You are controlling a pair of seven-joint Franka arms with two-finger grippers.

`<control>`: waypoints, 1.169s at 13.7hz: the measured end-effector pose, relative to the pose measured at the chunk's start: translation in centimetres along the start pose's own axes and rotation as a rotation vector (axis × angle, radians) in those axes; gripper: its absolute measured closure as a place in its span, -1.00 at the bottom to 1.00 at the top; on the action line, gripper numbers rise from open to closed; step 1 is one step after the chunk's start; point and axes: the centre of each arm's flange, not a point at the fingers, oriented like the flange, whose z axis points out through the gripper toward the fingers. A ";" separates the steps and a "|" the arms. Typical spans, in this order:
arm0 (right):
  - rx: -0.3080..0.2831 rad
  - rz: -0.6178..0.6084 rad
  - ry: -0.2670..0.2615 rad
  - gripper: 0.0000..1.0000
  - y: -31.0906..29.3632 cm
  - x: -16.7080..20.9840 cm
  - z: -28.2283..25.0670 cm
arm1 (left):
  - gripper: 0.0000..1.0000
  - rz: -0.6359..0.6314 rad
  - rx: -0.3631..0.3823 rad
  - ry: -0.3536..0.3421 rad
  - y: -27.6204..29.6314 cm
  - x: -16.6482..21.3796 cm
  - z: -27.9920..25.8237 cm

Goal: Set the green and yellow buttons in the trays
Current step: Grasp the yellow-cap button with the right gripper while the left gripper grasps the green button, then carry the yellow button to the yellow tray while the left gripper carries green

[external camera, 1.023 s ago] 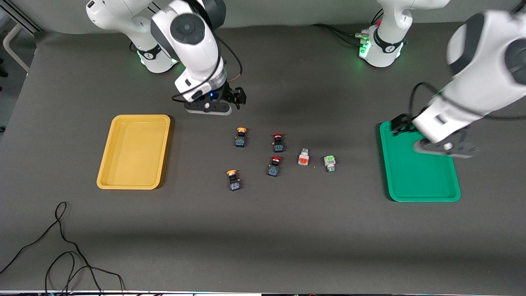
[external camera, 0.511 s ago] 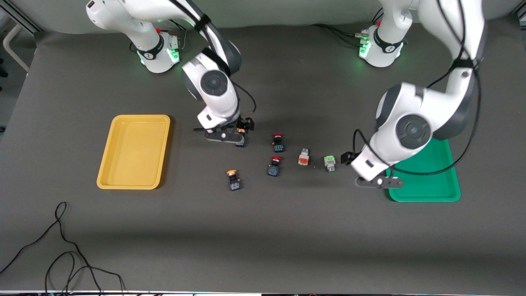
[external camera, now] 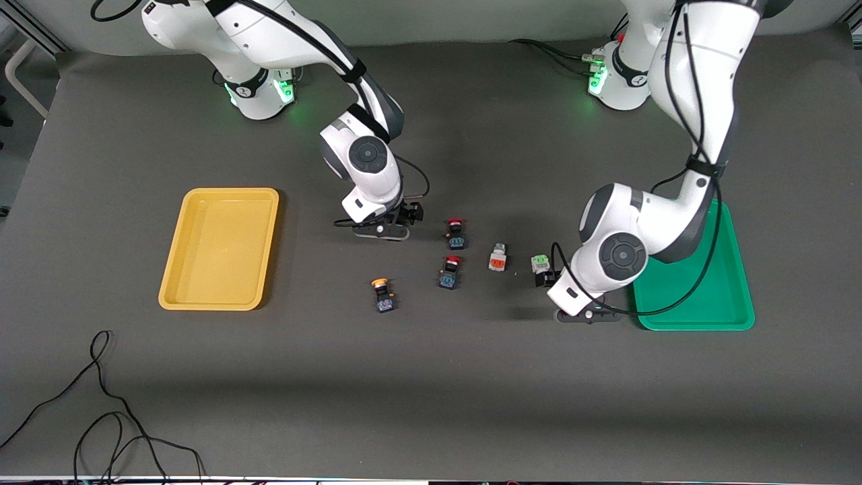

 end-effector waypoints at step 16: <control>-0.055 0.017 -0.053 0.20 -1.2 3.2 -14.6 | 0.19 -0.063 -0.063 -0.008 2.1 -3.4 5.6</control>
